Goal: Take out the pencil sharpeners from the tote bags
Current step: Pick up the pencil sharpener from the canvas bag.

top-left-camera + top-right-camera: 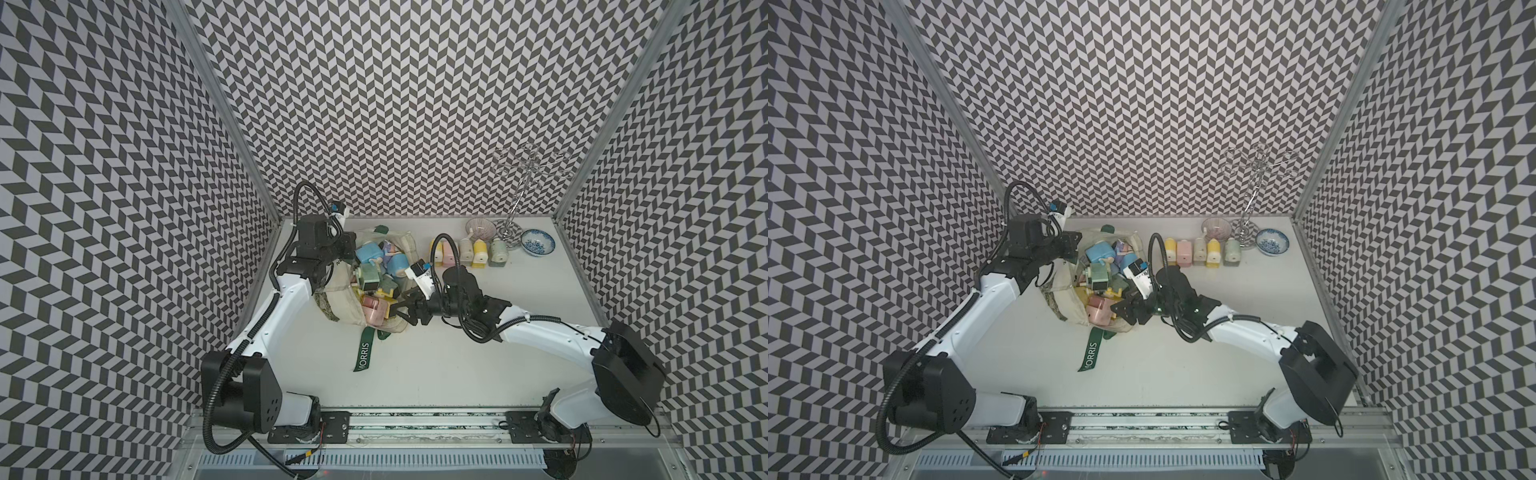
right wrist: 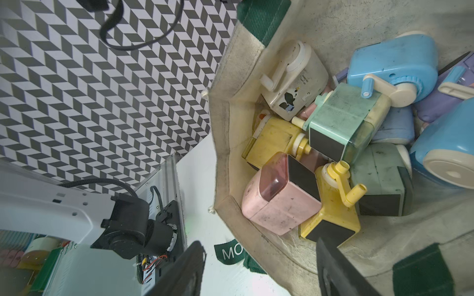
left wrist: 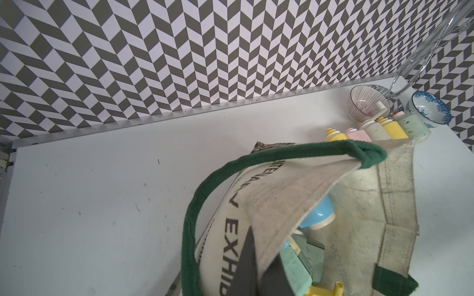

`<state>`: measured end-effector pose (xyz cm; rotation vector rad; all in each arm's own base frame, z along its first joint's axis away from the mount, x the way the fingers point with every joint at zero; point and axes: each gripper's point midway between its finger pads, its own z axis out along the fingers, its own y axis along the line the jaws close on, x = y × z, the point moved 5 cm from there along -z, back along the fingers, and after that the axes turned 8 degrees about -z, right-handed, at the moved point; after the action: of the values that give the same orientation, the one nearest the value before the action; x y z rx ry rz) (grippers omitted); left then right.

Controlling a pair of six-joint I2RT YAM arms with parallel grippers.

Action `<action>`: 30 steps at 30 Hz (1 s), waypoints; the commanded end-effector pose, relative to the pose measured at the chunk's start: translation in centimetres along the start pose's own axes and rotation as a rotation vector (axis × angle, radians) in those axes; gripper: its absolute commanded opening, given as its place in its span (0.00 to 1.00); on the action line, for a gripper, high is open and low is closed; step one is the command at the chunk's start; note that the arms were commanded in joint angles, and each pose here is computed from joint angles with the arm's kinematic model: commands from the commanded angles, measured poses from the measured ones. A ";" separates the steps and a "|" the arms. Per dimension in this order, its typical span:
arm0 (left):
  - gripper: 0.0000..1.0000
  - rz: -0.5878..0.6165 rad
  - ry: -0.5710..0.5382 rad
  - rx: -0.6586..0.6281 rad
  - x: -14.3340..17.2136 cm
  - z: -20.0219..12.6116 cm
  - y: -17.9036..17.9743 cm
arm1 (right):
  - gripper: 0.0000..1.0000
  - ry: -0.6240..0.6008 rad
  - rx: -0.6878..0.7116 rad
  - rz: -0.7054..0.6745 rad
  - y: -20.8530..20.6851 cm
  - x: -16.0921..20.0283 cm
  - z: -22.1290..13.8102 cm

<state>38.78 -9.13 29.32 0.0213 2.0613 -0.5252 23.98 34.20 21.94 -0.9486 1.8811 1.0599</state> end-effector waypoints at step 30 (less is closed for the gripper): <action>0.00 0.050 -0.124 0.081 -3.6 -1.2 -2.3 | 0.87 0.144 0.181 -0.759 0.1 2.9 7.1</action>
<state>38.79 -9.14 29.30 0.0207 2.0618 -0.5261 23.97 38.90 16.04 -1.4843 1.5512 0.3983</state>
